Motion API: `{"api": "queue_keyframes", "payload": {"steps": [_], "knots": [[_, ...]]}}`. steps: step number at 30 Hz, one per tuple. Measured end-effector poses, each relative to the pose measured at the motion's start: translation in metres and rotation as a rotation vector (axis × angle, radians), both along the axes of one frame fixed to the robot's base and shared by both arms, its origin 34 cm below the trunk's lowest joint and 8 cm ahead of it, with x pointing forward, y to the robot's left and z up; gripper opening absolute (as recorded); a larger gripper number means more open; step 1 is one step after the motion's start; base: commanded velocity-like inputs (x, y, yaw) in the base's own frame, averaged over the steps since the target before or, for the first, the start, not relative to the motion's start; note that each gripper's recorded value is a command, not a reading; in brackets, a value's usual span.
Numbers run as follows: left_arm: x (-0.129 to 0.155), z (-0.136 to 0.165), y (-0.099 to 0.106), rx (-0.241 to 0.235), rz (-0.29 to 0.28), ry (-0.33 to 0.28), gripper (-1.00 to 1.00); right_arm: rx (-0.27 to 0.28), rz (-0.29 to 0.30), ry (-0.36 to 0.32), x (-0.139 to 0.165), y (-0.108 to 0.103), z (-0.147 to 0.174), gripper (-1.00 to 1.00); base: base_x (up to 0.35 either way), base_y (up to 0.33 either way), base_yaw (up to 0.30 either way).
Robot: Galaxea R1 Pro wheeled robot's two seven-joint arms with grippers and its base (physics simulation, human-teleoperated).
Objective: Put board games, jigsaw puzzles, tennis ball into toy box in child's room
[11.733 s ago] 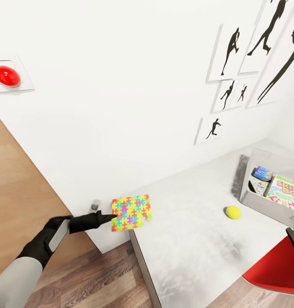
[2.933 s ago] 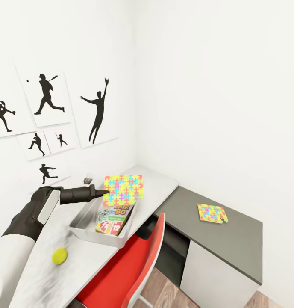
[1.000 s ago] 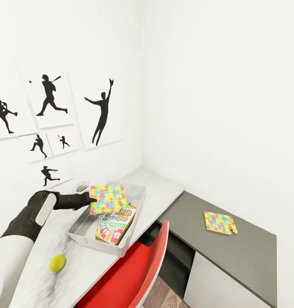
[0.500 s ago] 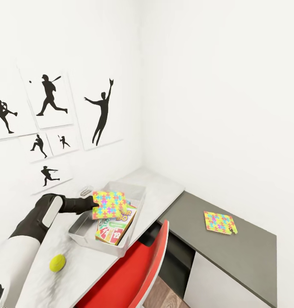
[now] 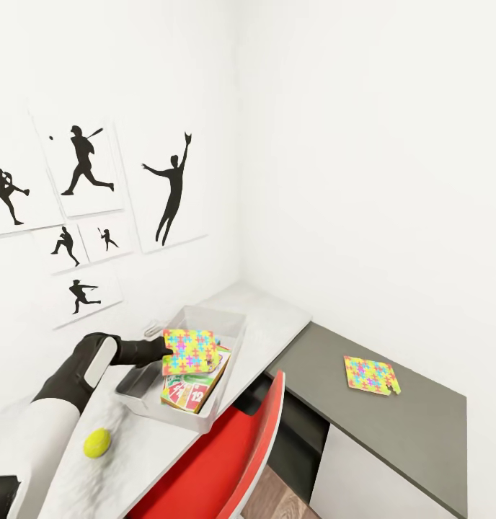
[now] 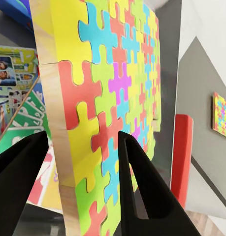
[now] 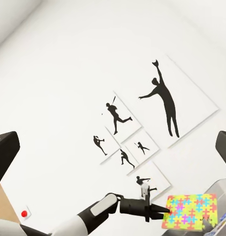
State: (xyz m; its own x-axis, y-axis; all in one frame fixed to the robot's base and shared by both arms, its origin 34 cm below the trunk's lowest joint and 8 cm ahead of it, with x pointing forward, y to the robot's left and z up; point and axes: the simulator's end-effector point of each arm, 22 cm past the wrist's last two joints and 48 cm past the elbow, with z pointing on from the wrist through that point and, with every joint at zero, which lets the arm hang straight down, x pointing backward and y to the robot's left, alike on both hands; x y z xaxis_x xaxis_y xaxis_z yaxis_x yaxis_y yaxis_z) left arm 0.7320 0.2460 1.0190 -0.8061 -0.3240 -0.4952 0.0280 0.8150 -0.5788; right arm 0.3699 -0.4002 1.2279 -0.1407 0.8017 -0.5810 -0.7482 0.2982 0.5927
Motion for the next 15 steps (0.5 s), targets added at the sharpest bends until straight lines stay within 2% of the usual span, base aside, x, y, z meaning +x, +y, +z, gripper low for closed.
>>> {"api": "queue_keyframes", "payload": {"steps": [8,15], "knots": [[0.002,-0.001,-0.011,-0.004,-0.005,-0.006,-1.00,0.000,-0.001,0.000,0.000,0.000,0.000,1.00,0.000,0.000,0.000],[0.001,-0.007,-0.012,0.031,-0.002,0.006,-1.00,0.001,-0.001,0.000,0.000,0.000,0.000,1.00,0.000,0.000,0.000]]}}
